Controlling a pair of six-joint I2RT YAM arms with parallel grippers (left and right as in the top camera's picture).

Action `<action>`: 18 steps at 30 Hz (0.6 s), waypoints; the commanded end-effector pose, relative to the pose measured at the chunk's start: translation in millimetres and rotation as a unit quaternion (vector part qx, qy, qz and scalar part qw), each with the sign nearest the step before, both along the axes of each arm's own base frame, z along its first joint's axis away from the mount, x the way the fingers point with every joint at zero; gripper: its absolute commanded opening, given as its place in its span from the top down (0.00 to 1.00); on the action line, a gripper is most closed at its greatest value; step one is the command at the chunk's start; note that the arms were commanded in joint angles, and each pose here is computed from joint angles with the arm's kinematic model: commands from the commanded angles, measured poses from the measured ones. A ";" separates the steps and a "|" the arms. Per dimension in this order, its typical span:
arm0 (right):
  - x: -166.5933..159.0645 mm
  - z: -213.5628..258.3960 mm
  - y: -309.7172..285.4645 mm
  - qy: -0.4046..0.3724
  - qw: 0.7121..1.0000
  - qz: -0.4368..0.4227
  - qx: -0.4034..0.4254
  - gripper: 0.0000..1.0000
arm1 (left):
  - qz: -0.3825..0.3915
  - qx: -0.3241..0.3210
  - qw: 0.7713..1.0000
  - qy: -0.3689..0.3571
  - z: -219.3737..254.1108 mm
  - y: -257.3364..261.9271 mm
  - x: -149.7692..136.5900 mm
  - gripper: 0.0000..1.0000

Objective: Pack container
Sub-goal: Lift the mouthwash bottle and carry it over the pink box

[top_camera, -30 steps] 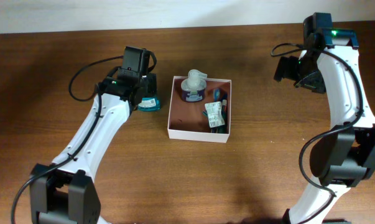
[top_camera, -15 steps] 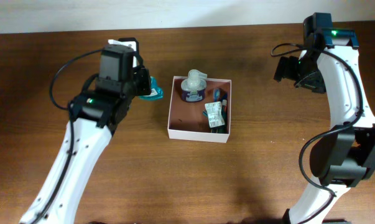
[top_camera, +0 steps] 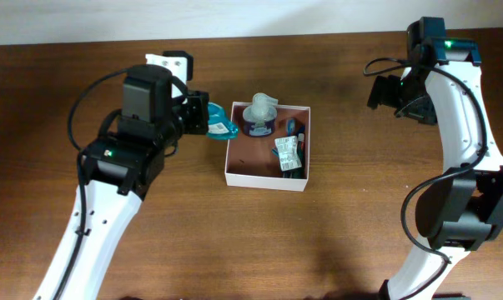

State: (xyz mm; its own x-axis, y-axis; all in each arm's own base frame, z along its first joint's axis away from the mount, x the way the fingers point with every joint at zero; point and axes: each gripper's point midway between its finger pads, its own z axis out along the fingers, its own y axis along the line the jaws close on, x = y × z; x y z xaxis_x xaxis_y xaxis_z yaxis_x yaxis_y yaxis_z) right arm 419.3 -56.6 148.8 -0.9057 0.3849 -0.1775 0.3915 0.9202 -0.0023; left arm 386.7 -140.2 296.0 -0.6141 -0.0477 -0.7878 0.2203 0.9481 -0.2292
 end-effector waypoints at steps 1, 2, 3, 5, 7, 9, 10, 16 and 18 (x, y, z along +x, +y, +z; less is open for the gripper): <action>1.4 8.9 -1.6 -0.012 1.000 -0.001 -0.005 0.02 | -0.032 -0.026 0.999 -0.027 21.8 -21.7 -9.7 0.81; 1.4 8.9 -1.6 -0.012 1.000 -0.001 -0.005 0.02 | -0.038 -0.027 0.999 -0.028 21.7 -27.7 -10.0 0.80; 1.4 8.9 -1.6 -0.012 1.000 -0.001 -0.005 0.02 | -0.043 -0.029 0.998 -0.030 22.4 -31.7 -10.3 0.81; 1.4 8.9 -1.6 -0.012 1.000 -0.001 -0.005 0.02 | -0.051 -0.028 0.998 -0.030 20.1 -39.7 -10.0 0.80; 1.4 8.9 -1.6 -0.012 1.000 -0.001 -0.005 0.02 | -0.056 -0.025 0.998 -0.023 14.2 -45.4 -9.2 0.81; 1.4 8.9 -1.7 -0.012 1.000 -0.001 -0.006 0.02 | -0.060 -0.023 0.998 -0.014 6.8 -49.9 -7.7 0.81; 1.4 8.9 -1.6 -0.012 1.000 -0.001 -0.005 0.02 | -0.062 -0.022 0.998 -0.009 3.1 -52.3 -7.0 0.80; 1.4 8.9 -1.6 -0.012 1.000 -0.001 -0.005 0.02 | -0.061 -0.013 0.998 0.026 -26.3 -61.2 2.1 0.80; 1.4 8.9 -1.6 -0.012 1.000 -0.001 -0.005 0.02 | -0.060 -0.009 0.997 0.036 -35.9 -62.8 5.7 0.81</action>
